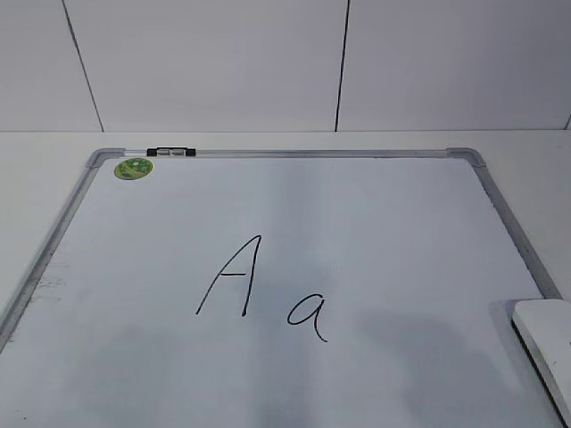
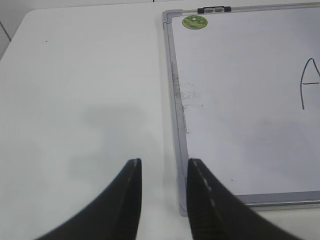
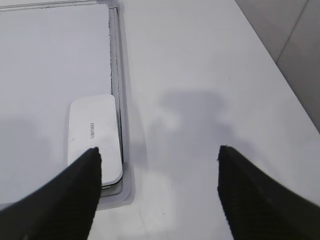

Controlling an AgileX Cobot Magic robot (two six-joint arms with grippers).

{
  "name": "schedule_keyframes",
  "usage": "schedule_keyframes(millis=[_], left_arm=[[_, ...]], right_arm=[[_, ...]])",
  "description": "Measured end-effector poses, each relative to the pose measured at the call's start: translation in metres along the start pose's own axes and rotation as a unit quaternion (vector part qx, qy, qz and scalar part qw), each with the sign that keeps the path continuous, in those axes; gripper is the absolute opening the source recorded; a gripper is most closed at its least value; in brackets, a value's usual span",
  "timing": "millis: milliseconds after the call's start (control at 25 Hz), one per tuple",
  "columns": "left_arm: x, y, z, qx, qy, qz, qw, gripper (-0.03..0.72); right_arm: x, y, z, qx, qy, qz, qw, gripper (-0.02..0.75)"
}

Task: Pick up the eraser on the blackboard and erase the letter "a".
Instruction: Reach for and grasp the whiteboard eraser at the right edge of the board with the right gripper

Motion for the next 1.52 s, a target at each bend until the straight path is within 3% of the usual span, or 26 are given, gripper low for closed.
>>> schedule_keyframes(millis=[520,800,1160,1520], left_arm=[[0.000,0.000,0.000,0.000,0.000,0.000,1.000,0.235],[0.000,0.000,0.000,0.000,0.000,0.000,1.000,0.235],[0.000,0.000,0.000,0.000,0.000,0.000,1.000,0.235],[0.000,0.000,0.000,0.000,0.000,0.000,1.000,0.235]], right_arm=[[0.001,-0.001,0.000,-0.003,-0.003,-0.002,1.000,0.577],[0.016,-0.008,0.007,-0.023,-0.073,-0.024,0.997,0.577],[0.031,-0.019,-0.018,0.079,-0.109,-0.004,0.991,0.577],[0.035,-0.040,-0.029,0.110,-0.110,0.003,0.988,0.577]])
Point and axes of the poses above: a point on each arm's last joint axis where the gripper is mounted, z pointing back along that axis away from the gripper, x along the wrist's bending axis when the last joint is at zero, y = z × x, the point moved 2 cm from there along -z, pointing out along that axis toward the gripper, and after that the axes turned 6 degrees about -z, right-handed, at the moved point
